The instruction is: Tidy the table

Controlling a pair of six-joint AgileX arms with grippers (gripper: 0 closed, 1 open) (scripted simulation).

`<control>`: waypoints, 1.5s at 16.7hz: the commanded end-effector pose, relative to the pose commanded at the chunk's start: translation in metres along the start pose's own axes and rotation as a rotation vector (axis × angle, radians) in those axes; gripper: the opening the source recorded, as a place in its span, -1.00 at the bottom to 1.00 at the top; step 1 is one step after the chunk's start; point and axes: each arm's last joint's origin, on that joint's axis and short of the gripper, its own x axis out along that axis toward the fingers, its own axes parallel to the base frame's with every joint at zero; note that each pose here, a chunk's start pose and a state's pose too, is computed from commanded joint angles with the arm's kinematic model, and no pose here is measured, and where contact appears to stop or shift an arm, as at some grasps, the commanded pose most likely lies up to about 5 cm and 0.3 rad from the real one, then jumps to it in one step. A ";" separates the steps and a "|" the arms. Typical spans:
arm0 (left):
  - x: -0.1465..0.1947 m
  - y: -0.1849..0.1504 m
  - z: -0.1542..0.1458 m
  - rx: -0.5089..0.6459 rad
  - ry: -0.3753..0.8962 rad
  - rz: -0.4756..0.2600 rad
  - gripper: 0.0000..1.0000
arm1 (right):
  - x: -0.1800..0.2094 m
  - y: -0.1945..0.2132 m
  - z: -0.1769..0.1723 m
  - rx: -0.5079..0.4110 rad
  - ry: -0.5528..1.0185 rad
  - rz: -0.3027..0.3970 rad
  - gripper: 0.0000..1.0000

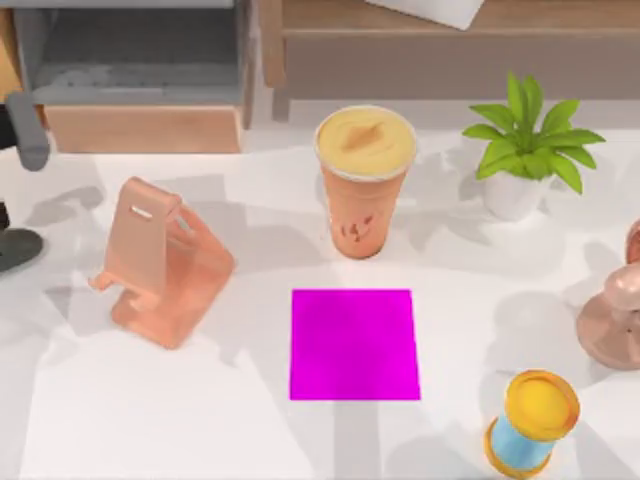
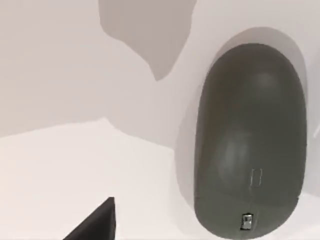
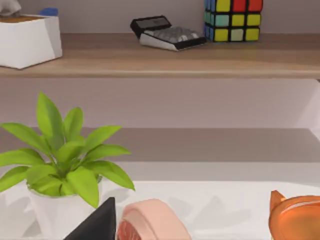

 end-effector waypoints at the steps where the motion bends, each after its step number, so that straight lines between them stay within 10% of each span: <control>1: 0.013 0.001 0.000 0.001 -0.001 0.004 1.00 | 0.000 0.000 0.000 0.000 0.000 0.000 1.00; 9: 0.056 -0.002 -0.002 0.001 0.000 -0.001 1.00 | 0.000 0.000 0.000 0.000 0.000 0.000 1.00; 22: 0.056 -0.002 -0.002 0.001 0.000 -0.001 -0.96 | 0.000 0.000 0.000 0.000 0.000 0.000 1.00; 25: 0.056 -0.002 -0.002 0.001 0.000 -0.001 -1.00 | 0.000 0.000 0.000 0.000 0.000 0.000 1.00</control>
